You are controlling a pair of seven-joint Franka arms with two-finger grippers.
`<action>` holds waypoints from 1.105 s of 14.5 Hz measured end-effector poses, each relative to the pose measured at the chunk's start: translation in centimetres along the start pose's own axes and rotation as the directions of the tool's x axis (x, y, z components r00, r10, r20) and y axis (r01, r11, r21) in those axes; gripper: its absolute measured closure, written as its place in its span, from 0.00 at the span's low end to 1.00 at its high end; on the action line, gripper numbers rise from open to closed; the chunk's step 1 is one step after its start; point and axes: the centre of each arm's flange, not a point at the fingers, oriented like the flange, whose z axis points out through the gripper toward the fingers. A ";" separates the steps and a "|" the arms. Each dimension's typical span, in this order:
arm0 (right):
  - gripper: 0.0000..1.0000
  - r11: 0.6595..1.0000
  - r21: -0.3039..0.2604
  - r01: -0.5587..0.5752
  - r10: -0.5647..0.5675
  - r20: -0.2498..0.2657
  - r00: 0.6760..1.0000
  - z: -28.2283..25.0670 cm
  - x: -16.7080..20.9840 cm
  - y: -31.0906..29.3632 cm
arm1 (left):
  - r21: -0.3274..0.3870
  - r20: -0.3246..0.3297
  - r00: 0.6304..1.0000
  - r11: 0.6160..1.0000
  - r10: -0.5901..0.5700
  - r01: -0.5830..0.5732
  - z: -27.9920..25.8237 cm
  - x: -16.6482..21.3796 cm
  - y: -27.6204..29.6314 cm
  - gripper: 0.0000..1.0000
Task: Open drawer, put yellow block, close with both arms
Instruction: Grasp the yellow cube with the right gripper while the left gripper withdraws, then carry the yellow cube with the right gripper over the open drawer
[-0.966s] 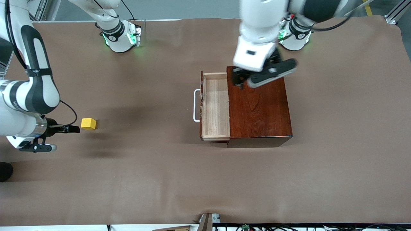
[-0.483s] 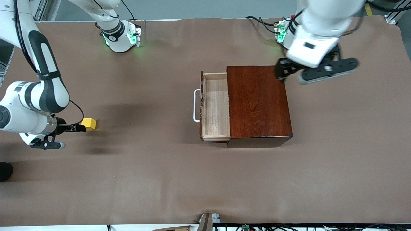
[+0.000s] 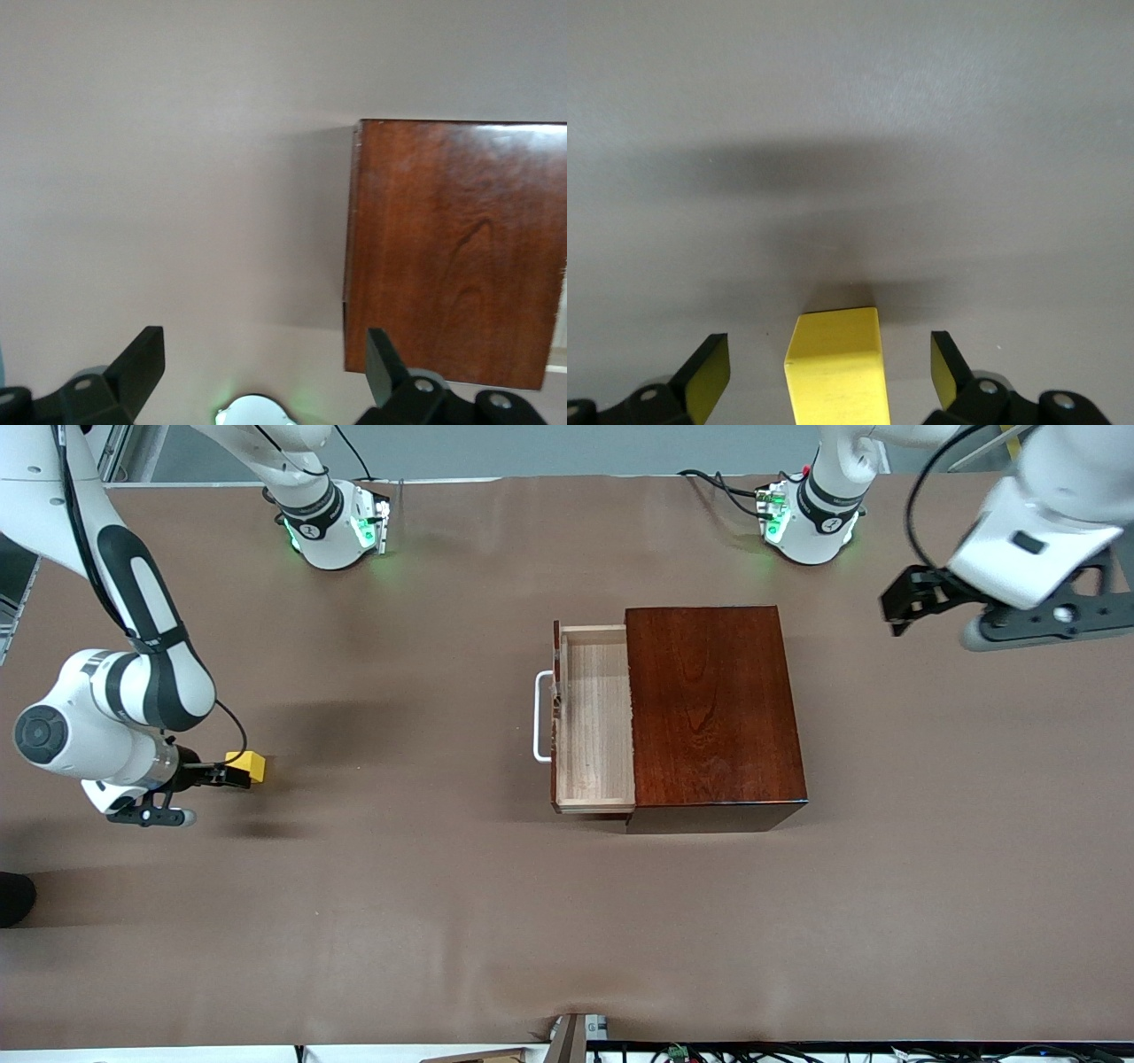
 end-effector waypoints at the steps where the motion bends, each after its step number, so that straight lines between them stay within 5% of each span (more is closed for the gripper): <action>1: 0.00 1.000 0.001 -0.001 0.001 0.000 1.000 0.5 -0.3 0.0 | -0.001 0.007 1.000 1.000 -0.002 0.002 0.2 0.1 -1.0 0.00; 4: 0.04 1.000 0.002 0.001 -0.001 -0.003 1.000 1.4 -1.0 0.8 | -0.004 0.017 1.000 1.000 0.015 -0.015 1.2 0.2 -3.0 0.00; 6: 0.24 1.000 0.003 0.004 -0.004 -0.004 1.000 1.5 -1.1 1.5 | -0.013 -0.006 0.999 0.999 0.037 -0.037 2.1 0.4 -4.4 0.00; 11: 0.42 1.000 0.000 0.013 -0.013 -0.049 0.999 2.8 -1.9 1.4 | -0.029 -0.049 0.997 0.998 0.062 -0.063 3.5 -0.7 -6.7 0.00; 16: 0.44 1.000 0.000 0.015 -0.015 -0.056 0.998 2.8 -1.9 1.2 | -0.062 -0.093 0.992 0.994 0.085 -0.091 3.4 -0.2 -6.7 0.00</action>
